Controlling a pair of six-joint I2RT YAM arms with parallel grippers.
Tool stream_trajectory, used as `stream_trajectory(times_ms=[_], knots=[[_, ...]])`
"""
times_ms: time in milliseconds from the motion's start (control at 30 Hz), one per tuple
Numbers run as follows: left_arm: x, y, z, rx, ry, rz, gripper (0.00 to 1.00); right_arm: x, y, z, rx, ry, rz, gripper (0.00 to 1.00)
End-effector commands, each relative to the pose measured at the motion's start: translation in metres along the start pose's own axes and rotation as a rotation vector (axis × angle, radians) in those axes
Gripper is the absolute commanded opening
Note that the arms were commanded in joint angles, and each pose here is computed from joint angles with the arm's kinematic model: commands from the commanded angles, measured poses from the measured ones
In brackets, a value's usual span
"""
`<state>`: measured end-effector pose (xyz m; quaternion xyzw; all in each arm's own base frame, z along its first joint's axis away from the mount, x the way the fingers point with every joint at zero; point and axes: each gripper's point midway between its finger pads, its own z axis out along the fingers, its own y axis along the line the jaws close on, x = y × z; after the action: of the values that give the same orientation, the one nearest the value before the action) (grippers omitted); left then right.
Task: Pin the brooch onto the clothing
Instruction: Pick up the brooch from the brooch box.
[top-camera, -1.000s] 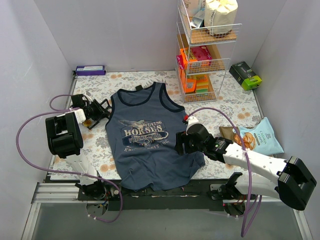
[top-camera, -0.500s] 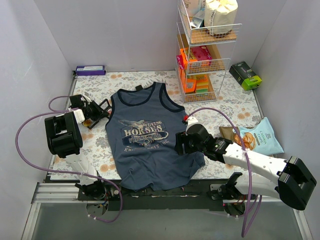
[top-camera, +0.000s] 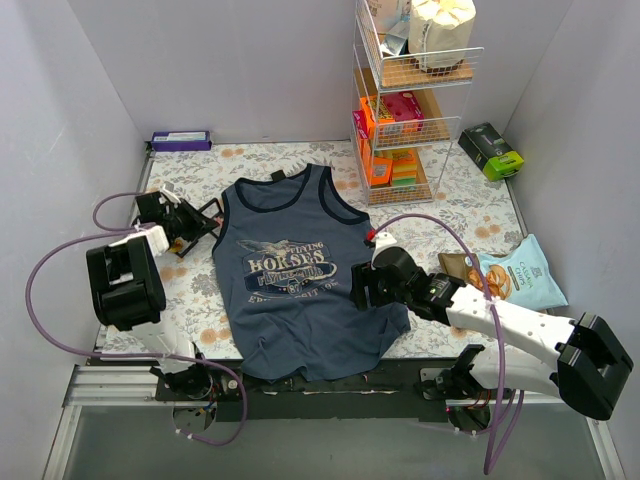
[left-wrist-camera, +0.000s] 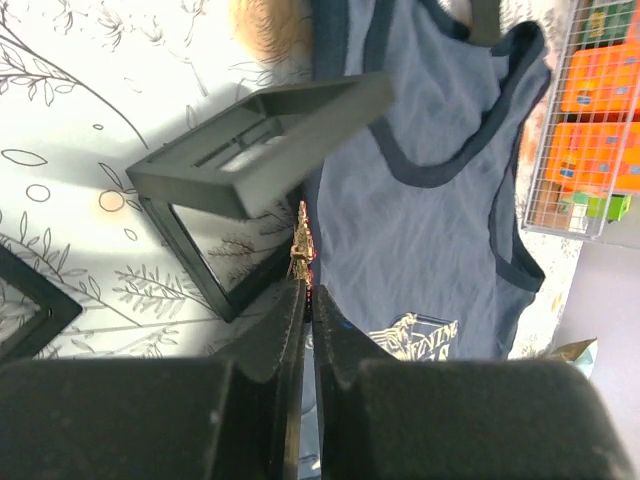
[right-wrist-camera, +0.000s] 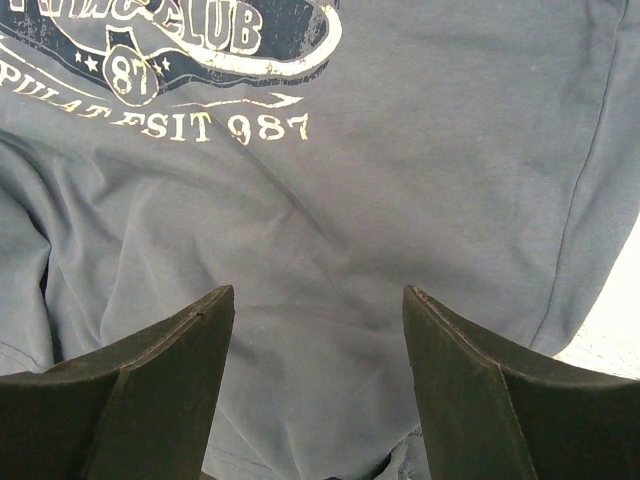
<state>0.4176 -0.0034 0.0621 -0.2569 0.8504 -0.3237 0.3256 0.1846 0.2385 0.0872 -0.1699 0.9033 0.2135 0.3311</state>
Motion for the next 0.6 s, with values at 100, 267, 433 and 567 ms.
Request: stream_trajectory(times_ms=[100, 267, 433, 567], knots=[[-0.026, -0.042, -0.047, 0.044, -0.172, 0.113, 0.00, -0.036, 0.014, -0.011, -0.021, -0.084, -0.048, 0.73], [-0.026, -0.055, -0.077, 0.016, -0.238, 0.135, 0.00, -0.062, 0.032, -0.012, -0.042, -0.124, -0.140, 0.71], [-0.003, -0.079, -0.102, 0.072, -0.216, 0.119, 0.00, -0.088, 0.072, -0.013, -0.068, -0.199, -0.274, 0.71], [0.042, -0.115, -0.110, 0.170, -0.122, 0.086, 0.00, -0.108, 0.110, -0.017, -0.119, -0.280, -0.360, 0.72]])
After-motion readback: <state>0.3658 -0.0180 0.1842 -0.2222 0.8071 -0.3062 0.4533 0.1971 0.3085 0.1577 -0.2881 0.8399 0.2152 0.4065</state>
